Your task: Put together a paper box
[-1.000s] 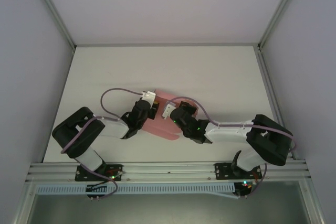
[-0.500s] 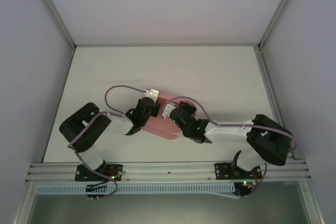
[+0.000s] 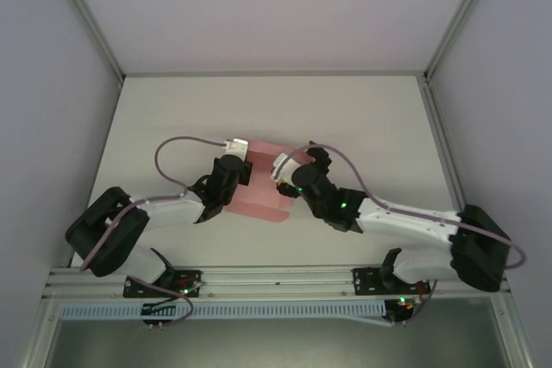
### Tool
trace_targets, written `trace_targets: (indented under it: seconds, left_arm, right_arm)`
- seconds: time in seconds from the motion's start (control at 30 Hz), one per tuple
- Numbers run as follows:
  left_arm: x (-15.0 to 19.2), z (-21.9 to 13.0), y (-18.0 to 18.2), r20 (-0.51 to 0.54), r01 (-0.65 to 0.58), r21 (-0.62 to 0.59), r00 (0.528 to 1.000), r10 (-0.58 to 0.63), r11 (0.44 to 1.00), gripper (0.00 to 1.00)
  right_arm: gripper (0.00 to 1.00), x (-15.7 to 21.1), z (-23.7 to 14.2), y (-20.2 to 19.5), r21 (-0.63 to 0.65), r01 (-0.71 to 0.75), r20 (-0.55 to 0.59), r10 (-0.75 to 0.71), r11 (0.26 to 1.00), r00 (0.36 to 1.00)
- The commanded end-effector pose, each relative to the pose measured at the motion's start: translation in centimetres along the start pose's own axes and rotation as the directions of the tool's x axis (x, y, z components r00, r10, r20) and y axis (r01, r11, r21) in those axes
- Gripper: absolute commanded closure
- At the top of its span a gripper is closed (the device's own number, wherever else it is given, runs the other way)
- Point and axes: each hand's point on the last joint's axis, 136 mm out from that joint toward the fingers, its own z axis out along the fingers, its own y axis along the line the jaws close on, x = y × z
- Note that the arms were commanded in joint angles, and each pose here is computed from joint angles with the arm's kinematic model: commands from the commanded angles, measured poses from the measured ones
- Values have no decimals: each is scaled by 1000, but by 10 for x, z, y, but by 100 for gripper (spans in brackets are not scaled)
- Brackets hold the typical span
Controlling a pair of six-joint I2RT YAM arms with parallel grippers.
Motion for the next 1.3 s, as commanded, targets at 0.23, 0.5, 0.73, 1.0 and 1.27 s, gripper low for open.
trace_targets:
  seconds: [0.23,0.5,0.73,1.0,1.27]
  left_arm:
    - [-21,-33,19,44,95,-5,995,-95,995,100]
    - [-30,-42,18,46,126,23,991,-127,992,100]
    - [-31,-44,19,45,148,29,988,-149,989,100]
    - [-40,-43,4,28,192,101,980,-196,976,100]
    - [-50,-48,-8,22,241,180,968,-249,954,100]
  right_arm:
    - [0,-62,-58,-105,-17,-575,252,560,818,789]
    - [0,-25,-22,-89,61,-562,97,555,825,826]
    - [0,-15,7,-61,-30,-540,43,541,841,840]
    - [0,-27,20,-26,-203,-523,72,545,828,835]
    - [0,-27,19,-48,-125,-600,166,613,790,772]
